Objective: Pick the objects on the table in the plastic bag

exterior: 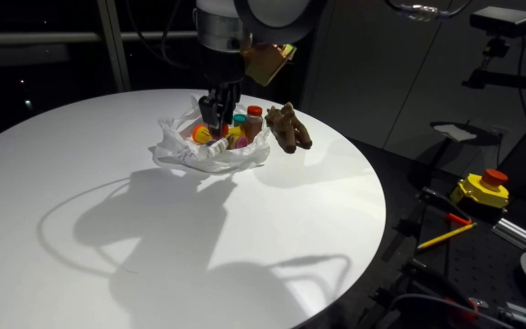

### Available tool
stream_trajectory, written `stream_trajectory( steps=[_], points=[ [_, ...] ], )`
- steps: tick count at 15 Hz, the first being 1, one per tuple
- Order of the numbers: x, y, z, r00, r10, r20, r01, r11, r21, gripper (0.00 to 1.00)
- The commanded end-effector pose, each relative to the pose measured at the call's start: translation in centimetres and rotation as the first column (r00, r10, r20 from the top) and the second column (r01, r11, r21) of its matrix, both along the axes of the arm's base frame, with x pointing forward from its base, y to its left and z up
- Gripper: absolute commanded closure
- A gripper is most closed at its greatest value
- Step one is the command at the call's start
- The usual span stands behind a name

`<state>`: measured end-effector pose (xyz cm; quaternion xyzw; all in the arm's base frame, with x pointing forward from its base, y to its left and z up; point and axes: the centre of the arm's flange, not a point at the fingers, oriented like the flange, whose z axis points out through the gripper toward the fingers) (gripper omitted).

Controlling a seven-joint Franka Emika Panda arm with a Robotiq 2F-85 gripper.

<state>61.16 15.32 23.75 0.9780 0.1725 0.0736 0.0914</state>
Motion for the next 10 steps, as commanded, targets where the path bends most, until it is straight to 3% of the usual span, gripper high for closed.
stream_trajectory(
  steps=[1,3,4,5,8,10],
  points=[
    [6.0,-3.5,-0.7,0.996,-0.075,0.046,0.077,0.996,-0.039,0.76],
    [8.3,-5.8,-1.4,0.991,-0.118,0.059,0.121,0.992,-0.046,0.76],
    [9.1,-6.4,-1.2,0.989,-0.134,0.063,0.136,0.99,-0.031,0.26],
    [9.8,-7.0,-1.4,0.987,-0.145,0.067,0.146,0.989,-0.021,0.24],
    [10.1,-8.1,-0.2,0.981,-0.176,0.077,0.174,0.984,0.031,0.03],
    [9.2,-8.9,2.1,0.975,-0.202,0.092,0.198,0.979,0.054,0.0]
  ],
)
